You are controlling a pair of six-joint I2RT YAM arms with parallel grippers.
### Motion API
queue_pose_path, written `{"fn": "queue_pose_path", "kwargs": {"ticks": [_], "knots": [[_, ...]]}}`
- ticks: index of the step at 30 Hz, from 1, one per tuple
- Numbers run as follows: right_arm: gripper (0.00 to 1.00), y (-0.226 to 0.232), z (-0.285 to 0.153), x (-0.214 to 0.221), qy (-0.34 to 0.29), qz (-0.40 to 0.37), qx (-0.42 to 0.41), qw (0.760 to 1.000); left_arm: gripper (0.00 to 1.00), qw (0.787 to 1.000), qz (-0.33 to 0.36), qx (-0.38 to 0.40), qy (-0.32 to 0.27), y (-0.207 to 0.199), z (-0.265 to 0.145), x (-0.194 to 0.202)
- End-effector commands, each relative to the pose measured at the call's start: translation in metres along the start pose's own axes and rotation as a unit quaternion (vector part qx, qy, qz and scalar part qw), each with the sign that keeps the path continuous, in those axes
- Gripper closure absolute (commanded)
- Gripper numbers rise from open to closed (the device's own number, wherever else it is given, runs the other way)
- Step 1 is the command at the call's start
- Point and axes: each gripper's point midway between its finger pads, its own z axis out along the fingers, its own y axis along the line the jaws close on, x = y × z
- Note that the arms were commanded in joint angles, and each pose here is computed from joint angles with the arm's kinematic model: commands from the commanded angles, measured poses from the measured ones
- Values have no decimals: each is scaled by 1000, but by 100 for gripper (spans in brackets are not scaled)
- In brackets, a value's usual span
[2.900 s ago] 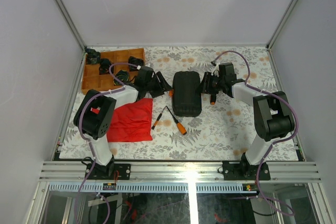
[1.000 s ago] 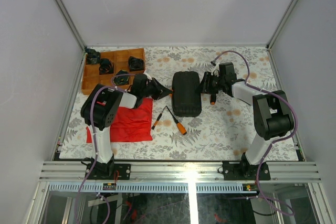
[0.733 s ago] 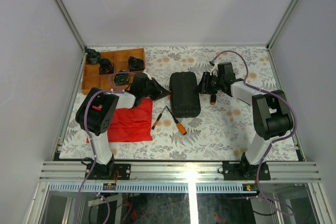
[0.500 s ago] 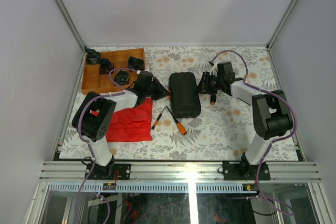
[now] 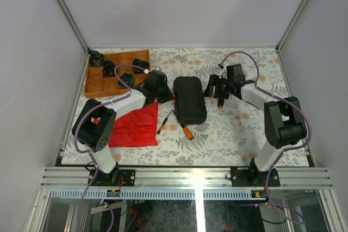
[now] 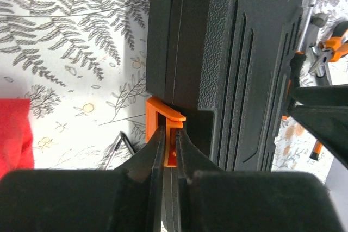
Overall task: Sort the tools into containers
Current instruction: Open the storage box at the center of the board.
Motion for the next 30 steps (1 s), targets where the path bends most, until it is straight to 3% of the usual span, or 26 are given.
{"fn": "queue_pose_path", "kwargs": {"ticks": [1, 13, 22, 30], "knots": [[28, 7, -28, -26, -51, -29, 14, 998, 100, 999, 22, -19, -14, 0, -12, -7], [24, 18, -29, -21, -53, -31, -21, 998, 93, 999, 17, 37, 16, -5, 9, 12], [1, 6, -36, -25, -83, -21, 18, 996, 100, 997, -11, 76, 17, -6, 13, 9], [1, 6, -36, -31, -96, 0, 14, 995, 100, 997, -18, 75, 5, 4, 7, 4]]}}
